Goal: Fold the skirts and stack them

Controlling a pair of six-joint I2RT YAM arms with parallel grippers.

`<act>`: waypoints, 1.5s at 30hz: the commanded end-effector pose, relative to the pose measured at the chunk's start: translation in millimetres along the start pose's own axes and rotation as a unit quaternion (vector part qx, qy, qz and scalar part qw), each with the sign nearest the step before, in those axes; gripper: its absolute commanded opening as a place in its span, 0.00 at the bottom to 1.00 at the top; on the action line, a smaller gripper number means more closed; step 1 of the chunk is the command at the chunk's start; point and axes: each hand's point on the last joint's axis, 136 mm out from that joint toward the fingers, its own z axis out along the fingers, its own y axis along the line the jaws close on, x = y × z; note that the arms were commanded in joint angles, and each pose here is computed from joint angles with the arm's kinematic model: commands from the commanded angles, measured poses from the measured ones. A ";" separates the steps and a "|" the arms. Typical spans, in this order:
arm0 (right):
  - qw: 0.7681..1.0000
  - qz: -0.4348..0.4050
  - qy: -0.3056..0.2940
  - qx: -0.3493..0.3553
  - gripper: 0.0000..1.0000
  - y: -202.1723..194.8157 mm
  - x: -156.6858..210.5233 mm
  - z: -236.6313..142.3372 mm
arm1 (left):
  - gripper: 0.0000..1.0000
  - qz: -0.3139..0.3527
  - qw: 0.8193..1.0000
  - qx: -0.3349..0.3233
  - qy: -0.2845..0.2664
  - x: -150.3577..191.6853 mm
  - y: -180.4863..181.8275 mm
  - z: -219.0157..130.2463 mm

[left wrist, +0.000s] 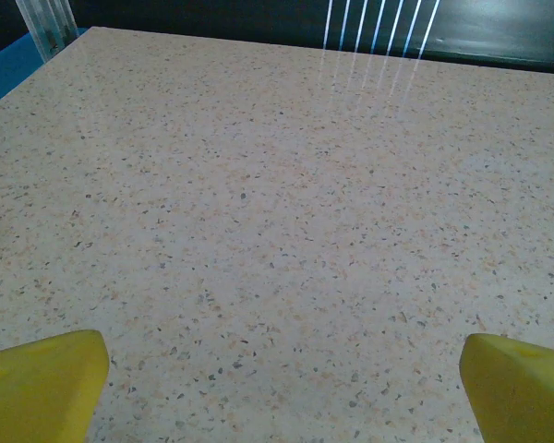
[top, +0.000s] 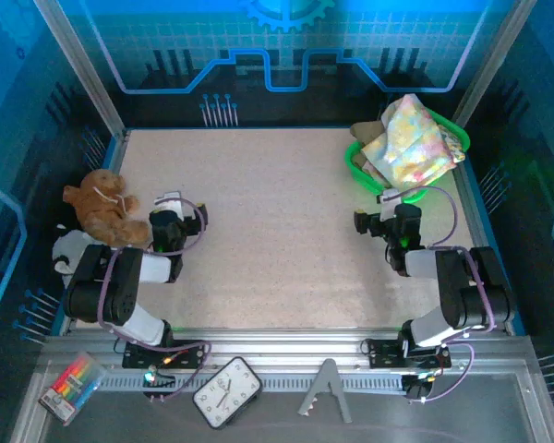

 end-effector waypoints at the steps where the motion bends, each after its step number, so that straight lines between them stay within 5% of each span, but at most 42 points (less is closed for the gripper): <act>1: 1.000 -0.004 -0.024 0.001 1.00 -2.2 -18.0 0.6 | 0.99 0.004 1.000 -0.001 -0.020 -11.6 -1.9 2.0; 32: 1.000 -0.001 -0.026 0.005 1.00 -3.5 -20.3 -0.3 | 0.99 0.006 1.000 -0.001 -0.023 -13.2 -2.3 1.7; 38: 0.999 0.016 -0.001 -0.035 1.00 8.0 -78.1 -35.0 | 0.99 0.048 0.999 0.001 -0.015 -50.2 -22.1 -22.7; 45: 0.989 0.122 0.056 0.061 1.00 -40.5 -137.7 -42.2 | 0.99 -0.069 0.997 -0.022 -0.027 -100.6 -14.1 -53.1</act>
